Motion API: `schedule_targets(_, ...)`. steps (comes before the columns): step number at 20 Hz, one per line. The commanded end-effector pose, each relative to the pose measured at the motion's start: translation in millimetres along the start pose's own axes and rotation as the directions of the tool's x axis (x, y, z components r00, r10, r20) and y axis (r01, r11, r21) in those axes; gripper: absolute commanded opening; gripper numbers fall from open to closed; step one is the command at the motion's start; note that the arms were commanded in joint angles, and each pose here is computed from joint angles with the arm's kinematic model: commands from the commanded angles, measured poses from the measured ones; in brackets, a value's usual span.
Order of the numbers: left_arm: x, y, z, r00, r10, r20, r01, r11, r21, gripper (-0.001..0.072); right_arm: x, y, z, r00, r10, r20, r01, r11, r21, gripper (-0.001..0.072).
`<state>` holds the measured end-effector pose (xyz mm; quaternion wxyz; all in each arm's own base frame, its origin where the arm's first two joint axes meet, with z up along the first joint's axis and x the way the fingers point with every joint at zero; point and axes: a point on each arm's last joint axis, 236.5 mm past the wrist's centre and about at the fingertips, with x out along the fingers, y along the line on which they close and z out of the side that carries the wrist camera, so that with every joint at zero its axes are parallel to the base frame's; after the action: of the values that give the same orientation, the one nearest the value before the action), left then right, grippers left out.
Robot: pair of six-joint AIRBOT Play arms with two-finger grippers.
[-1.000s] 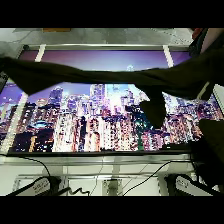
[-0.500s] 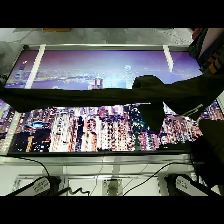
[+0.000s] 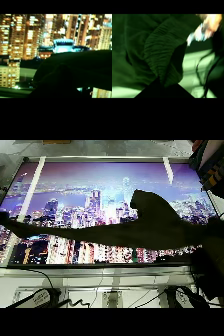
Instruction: Fold the clothes and pants, and hang the long-sleeved shirts on hangers.
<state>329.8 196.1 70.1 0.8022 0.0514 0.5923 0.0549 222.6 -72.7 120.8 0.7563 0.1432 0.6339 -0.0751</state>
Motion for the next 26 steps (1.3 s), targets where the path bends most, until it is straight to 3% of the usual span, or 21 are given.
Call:
schedule_targets(1,28.1,-17.3,-56.9,0.978,-0.052,-0.200,0.104,0.960,0.260,0.0009,41.3,0.8,-66.1,0.971,0.027,-0.238,-0.025,1.000,0.012,0.0032)
schedule_targets(5,36.1,-4.5,-106.9,0.926,0.020,-0.378,0.115,0.937,0.331,0.0009,57.3,-1.1,-82.6,0.951,0.032,-0.307,-0.039,0.999,-0.017,0.0033)
schedule_targets(9,25.0,-2.6,-142.9,0.859,0.018,-0.512,0.164,0.938,0.307,0.0009,57.3,-2.0,-82.7,0.951,0.028,-0.308,-0.038,0.999,-0.025,0.0033)
schedule_targets(16,32.0,-1.1,-200.9,0.793,-0.092,-0.602,0.220,0.965,0.143,0.0010,57.3,-2.2,-82.7,0.951,0.027,-0.308,-0.037,0.999,-0.026,0.0033)
schedule_targets(24,40.5,4.9,-221.5,0.789,-0.116,-0.604,0.208,0.975,0.084,0.0011,57.3,-2.0,-82.6,0.951,0.028,-0.307,-0.038,0.999,-0.025,0.0034)
schedule_targets(25,41.4,5.8,-220.5,0.792,-0.112,-0.599,0.204,0.975,0.087,0.0012,57.3,-2.0,-82.5,0.951,0.028,-0.307,-0.038,0.999,-0.025,0.0040)
schedule_targets(26,41.7,6.3,-220.2,0.794,-0.110,-0.598,0.202,0.975,0.088,0.0079,57.3,-2.0,-82.4,0.951,0.028,-0.306,-0.037,0.999,-0.025,0.0121)
